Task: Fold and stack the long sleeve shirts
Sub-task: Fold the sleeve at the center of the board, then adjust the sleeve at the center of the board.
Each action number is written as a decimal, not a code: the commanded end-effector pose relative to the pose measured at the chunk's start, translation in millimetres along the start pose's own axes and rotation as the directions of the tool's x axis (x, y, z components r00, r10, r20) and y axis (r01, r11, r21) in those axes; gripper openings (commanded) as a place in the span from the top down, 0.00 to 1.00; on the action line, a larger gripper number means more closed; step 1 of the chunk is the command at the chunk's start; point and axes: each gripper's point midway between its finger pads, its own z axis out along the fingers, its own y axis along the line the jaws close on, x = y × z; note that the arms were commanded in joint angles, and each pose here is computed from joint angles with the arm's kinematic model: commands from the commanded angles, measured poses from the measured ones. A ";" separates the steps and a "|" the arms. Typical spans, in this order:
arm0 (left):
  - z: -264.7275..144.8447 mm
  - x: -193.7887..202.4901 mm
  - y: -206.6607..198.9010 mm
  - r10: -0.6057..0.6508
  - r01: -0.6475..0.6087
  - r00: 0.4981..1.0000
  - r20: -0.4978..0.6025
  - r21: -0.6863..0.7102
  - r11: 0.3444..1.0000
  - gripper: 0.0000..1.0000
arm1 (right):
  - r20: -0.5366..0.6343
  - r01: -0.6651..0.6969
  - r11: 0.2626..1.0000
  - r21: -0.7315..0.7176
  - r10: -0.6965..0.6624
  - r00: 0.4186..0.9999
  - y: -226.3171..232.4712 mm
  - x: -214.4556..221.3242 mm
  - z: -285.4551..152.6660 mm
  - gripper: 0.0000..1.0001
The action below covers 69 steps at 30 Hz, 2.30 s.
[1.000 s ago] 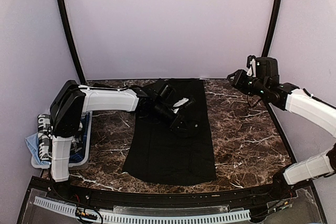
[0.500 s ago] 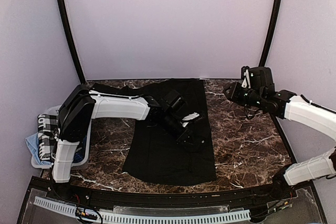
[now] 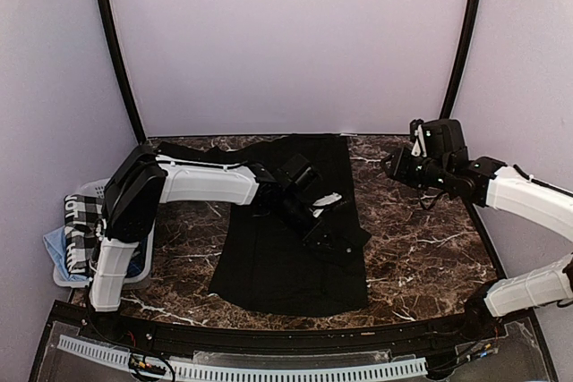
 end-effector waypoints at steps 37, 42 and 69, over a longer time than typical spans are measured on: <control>-45.2 -36.0 0.0 -0.106 0.084 0.979 0.174 0.130 0.988 0.45 | -0.322 -0.105 0.879 -0.465 -0.057 0.945 35.7 187.1 -22.8 0.17; -53.6 -49.9 13.9 -0.182 0.158 0.955 0.233 0.118 0.980 0.46 | -0.313 -0.122 0.865 -0.486 -0.042 0.949 38.0 193.3 -11.4 0.18; -33.8 -43.2 33.7 -0.278 0.262 0.939 0.201 0.105 0.959 0.47 | -0.417 -0.100 0.877 -0.470 -0.121 0.901 86.5 209.3 -60.7 0.19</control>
